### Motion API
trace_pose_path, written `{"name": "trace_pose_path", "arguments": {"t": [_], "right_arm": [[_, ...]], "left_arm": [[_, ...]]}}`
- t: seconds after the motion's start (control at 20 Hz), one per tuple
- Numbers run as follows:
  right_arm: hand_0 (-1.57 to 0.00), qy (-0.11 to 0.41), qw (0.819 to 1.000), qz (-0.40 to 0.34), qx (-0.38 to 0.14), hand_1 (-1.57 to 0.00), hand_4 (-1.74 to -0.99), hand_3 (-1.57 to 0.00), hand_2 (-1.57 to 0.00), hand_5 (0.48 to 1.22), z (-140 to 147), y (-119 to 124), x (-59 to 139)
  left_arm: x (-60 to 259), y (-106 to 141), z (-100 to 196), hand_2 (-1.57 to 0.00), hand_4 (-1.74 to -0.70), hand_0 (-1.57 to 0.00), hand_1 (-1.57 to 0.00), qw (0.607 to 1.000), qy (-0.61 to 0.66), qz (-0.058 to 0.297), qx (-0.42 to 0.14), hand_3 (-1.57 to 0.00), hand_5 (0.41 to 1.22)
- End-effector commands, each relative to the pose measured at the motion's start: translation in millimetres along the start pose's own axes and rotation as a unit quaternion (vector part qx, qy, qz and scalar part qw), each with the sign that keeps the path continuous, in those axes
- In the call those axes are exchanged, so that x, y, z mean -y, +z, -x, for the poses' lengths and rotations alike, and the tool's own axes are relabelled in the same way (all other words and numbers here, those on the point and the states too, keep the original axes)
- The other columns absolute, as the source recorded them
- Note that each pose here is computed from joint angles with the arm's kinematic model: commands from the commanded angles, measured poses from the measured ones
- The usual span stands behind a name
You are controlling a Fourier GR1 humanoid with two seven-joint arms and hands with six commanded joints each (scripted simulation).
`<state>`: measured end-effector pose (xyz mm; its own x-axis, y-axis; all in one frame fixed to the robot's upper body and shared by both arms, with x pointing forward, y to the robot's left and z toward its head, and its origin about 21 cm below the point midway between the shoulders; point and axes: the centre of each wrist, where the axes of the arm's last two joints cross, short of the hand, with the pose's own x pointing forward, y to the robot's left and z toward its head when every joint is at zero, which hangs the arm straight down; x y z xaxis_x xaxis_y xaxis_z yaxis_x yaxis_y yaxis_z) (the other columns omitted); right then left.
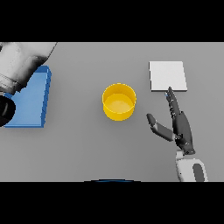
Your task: Pick up the red beaker and tilt it to pour out 1 green nut into yellow bowl. Pick up the yellow bowl and place it on the metallic measuring scale.
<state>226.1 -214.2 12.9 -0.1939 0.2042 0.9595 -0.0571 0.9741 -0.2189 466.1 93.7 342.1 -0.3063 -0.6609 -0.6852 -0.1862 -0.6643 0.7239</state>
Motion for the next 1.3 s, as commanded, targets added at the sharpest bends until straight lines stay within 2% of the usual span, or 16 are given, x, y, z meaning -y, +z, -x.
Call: {"name": "trace_pose_path", "arguments": {"t": [0.0,0.1,0.2,0.35,0.45,0.55,0.75,0.85,1.1,1.25], "right_arm": [[0.0,0.007,1.0,-0.003,0.0,0.0,-1.104,0.0,0.0,0.576,1,-1,-0.2],[0.0,0.001,1.0,-0.002,-0.005,0.0,-1.114,0.0,0.0,0.578,0,-5,-1.3],[0.0,0.007,1.0,-0.003,0.003,0.0,-1.121,0.0,0.0,0.588,0,-8,-2.4],[0.0,0.025,1.0,-0.011,-0.003,0.0,-1.127,0.0,0.0,0.606,1,-10,-0.2],[0.0,0.023,1.0,-0.017,0.004,0.0,-1.132,0.0,0.0,0.621,1,-9,1.9],[0.0,0.025,1.0,-0.018,0.002,0.0,-1.142,0.0,0.0,0.628,3,-7,3.2],[0.0,0.019,1.0,-0.024,-0.001,0.0,-1.133,0.0,0.0,0.655,3,-10,2.9],[0.0,0.019,0.999,-0.027,0.003,0.0,-1.127,0.0,0.0,0.664,5,-4,6.0],[0.0,0.028,0.999,-0.028,0.014,0.0,-1.166,0.0,0.0,0.676,5,-2,2.4],[0.0,0.024,0.999,-0.025,0.004,0.0,-1.171,0.0,0.0,0.677,7,-2,6.7]], "left_arm": [[8,5,24,-1.57,-1.73,-1.57,-1.57,0.997,0.074,0.007,-0.021,-1.51,1.221],[37,14,61,-1.57,-1.74,-1.57,-1.57,0.971,0.228,0.02,-0.068,-1.51,1.221],[74,29,94,-1.57,-1.74,-1.57,-1.57,0.932,0.347,0.016,-0.101,-1.53,1.221],[135,45,110,-1.57,-1.74,-1.57,-1.57,0.867,0.471,0.014,-0.163,-1.55,1.221],[178,51,102,-1.57,-1.74,-1.57,-1.57,0.826,0.512,0.037,-0.232,-1.56,1.221],[214,58,90,-1.57,-1.74,-1.57,-1.57,0.79,0.549,0.026,-0.271,-1.56,1.221],[263,75,75,-1.57,-1.74,-1.57,-1.57,0.698,0.622,0.039,-0.353,-1.57,1.221],[286,84,58,-1.57,-1.74,-1.57,-1.57,0.672,0.646,0.043,-0.359,-1.57,1.221],[331,117,10,-1.57,-1.74,-1.57,-1.57,0.627,0.68,0.052,-0.377,-1.57,1.221],[336,134,-12,-1.57,-1.74,-1.57,-1.57,0.608,0.692,0.053,-0.385,-1.57,1.098]]}}
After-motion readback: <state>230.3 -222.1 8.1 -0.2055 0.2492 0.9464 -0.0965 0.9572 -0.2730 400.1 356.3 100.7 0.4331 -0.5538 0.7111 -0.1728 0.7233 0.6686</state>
